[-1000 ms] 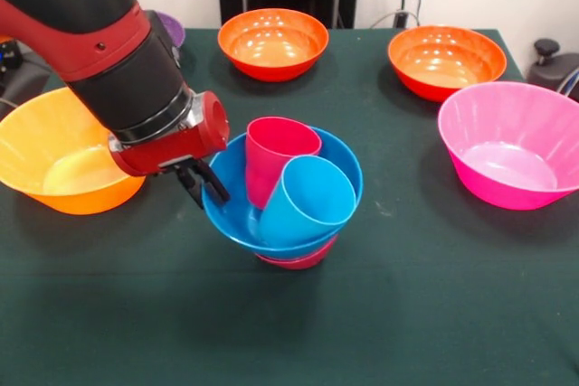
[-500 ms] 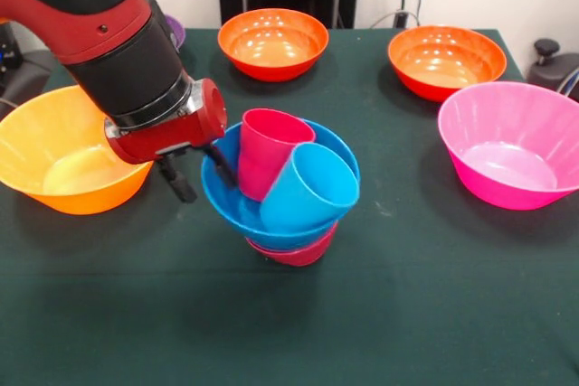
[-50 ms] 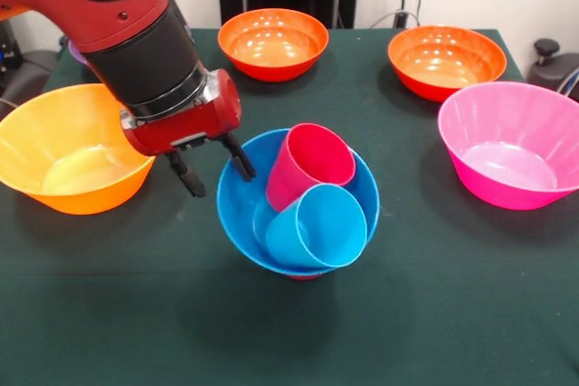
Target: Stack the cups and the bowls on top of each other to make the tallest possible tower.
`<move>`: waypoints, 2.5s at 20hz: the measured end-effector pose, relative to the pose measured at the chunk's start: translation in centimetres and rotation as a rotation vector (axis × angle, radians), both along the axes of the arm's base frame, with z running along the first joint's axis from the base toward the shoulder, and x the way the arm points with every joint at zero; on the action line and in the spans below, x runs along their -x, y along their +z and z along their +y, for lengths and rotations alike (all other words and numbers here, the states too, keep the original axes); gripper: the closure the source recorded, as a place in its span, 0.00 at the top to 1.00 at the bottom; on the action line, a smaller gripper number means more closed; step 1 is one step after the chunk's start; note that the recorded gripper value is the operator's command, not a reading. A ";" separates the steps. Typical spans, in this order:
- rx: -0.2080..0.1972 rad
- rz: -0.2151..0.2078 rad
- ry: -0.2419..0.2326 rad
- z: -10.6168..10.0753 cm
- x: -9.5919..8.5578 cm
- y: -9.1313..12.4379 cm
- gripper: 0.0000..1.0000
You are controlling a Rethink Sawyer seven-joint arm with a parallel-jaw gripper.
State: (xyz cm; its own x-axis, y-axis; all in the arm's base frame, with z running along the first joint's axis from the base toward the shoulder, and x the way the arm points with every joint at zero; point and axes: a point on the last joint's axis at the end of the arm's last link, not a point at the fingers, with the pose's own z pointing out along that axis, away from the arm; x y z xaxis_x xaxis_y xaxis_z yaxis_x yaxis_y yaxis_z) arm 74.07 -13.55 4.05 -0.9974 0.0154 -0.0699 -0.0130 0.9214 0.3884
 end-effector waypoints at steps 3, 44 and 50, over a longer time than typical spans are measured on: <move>0.000 -0.016 0.003 0.5 0.3 0.1 1.00; -0.063 -0.049 -0.006 4.6 1.5 -4.6 1.00; -0.067 -0.048 -0.010 4.4 1.6 -4.8 1.00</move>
State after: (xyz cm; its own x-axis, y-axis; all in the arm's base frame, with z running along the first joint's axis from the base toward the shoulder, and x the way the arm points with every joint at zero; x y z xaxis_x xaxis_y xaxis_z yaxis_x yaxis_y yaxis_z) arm 72.43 -9.13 -0.77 -0.9928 0.0316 -0.1158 -0.0238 0.8935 0.4483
